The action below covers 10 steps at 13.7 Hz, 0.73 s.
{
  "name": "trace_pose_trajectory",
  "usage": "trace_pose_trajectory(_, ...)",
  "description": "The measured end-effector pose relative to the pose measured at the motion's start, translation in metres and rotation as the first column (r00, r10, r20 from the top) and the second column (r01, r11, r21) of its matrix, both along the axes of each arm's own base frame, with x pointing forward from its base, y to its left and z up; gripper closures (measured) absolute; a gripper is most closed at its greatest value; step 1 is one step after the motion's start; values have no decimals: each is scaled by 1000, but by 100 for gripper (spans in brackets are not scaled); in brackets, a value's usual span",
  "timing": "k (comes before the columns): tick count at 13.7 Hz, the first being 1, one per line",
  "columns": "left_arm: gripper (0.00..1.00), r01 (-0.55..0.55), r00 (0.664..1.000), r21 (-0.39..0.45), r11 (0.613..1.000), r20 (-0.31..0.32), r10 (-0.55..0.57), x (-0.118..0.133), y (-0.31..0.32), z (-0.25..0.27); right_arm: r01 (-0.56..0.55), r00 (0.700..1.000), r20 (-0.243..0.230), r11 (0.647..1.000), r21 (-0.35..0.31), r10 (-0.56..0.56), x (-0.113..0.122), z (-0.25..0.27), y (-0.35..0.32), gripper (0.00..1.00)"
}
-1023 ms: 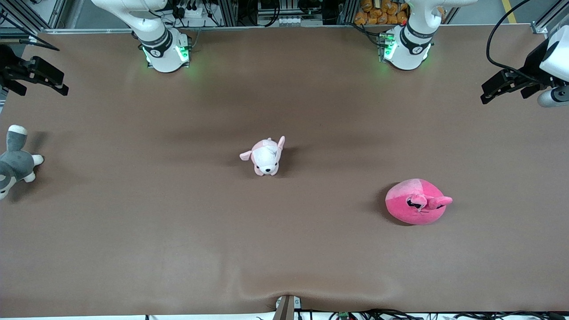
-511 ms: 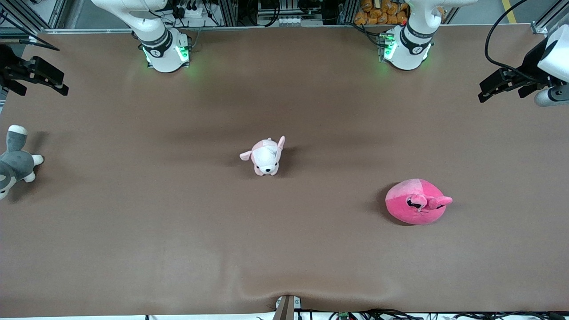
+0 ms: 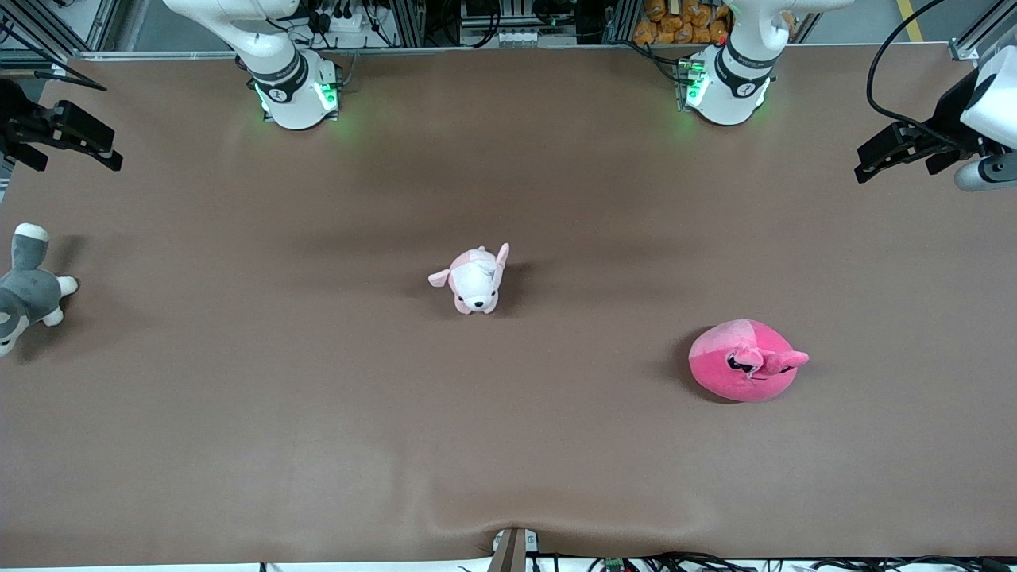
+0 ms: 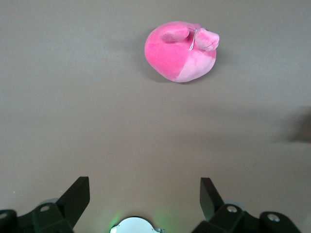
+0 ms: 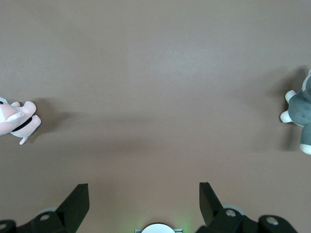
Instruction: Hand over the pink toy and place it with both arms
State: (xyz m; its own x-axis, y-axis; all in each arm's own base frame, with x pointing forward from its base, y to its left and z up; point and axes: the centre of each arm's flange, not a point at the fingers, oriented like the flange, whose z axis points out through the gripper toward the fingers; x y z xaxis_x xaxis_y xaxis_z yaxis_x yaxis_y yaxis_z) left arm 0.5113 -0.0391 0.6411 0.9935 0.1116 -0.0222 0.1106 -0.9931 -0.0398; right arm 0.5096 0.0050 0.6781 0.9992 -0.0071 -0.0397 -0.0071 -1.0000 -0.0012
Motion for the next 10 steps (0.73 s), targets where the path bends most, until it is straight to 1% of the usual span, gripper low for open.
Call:
trace_pose_trajectory(6,0,-11,1000,1,1000,-15,11,4,5,-7,0,1000,0,1000,0,0,0,0,0,0)
trace_pose_trajectory(10,0,-34,999,2,999,-32,34,14,10,-21,0,1000,-1,1000,0,0,0,0,0,0)
